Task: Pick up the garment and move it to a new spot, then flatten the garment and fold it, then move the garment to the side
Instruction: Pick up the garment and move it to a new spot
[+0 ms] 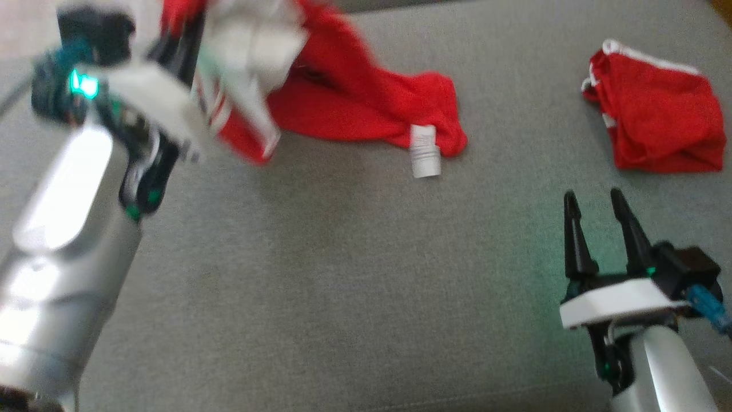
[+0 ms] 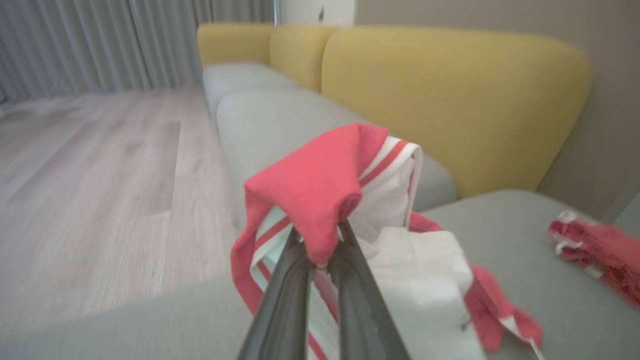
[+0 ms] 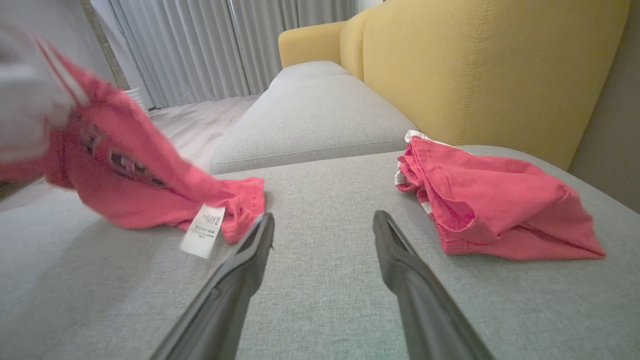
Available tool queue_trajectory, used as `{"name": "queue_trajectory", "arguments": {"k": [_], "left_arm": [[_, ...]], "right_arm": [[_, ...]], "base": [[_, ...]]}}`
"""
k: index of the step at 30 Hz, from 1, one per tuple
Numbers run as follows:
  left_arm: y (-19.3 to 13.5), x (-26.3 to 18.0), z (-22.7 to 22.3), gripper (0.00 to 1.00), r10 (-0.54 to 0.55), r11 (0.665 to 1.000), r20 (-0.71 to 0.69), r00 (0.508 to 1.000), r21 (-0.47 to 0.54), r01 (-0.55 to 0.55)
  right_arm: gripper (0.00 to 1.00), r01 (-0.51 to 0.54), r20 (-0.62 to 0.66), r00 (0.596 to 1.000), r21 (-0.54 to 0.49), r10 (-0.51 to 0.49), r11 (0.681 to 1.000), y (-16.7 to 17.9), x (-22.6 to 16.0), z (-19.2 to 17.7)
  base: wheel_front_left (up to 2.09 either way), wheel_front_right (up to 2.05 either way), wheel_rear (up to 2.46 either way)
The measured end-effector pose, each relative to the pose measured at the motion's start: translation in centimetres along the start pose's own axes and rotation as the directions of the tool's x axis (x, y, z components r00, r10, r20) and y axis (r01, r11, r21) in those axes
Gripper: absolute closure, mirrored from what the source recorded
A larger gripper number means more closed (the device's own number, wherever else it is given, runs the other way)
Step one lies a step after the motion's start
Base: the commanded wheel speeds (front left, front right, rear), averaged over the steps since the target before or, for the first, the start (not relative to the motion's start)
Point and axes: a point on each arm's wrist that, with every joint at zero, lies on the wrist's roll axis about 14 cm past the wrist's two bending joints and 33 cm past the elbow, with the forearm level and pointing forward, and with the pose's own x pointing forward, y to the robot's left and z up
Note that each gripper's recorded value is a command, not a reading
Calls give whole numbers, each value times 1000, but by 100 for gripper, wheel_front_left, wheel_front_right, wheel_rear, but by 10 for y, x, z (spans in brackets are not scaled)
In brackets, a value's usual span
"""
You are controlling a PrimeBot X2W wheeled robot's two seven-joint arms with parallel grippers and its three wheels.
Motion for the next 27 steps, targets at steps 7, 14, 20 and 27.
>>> {"name": "queue_trajectory", "arguments": {"k": [7,14,20,27], "left_arm": [[48,13,-97,100,108,990,-198,974,-70,-124],[58,22,-126,0,137,983,-237,962,-87,-161],[62,8,-96,0,146,986,-158,977,-62,-158],[57,-21,-36,0,142,990,-5,990,-16,-142]], "right_arm": [[0,17,-21,1000,-11,-18,1000,-8,17,-11],[0,46,-61,997,-15,-47,999,-19,16,-26],[0,24,-24,999,-11,-24,1000,-11,15,-13],[0,-5,47,999,-18,5,1000,0,11,13]], "base": [[0,0,0],[0,0,0],[0,0,0],[0,0,0]]}}
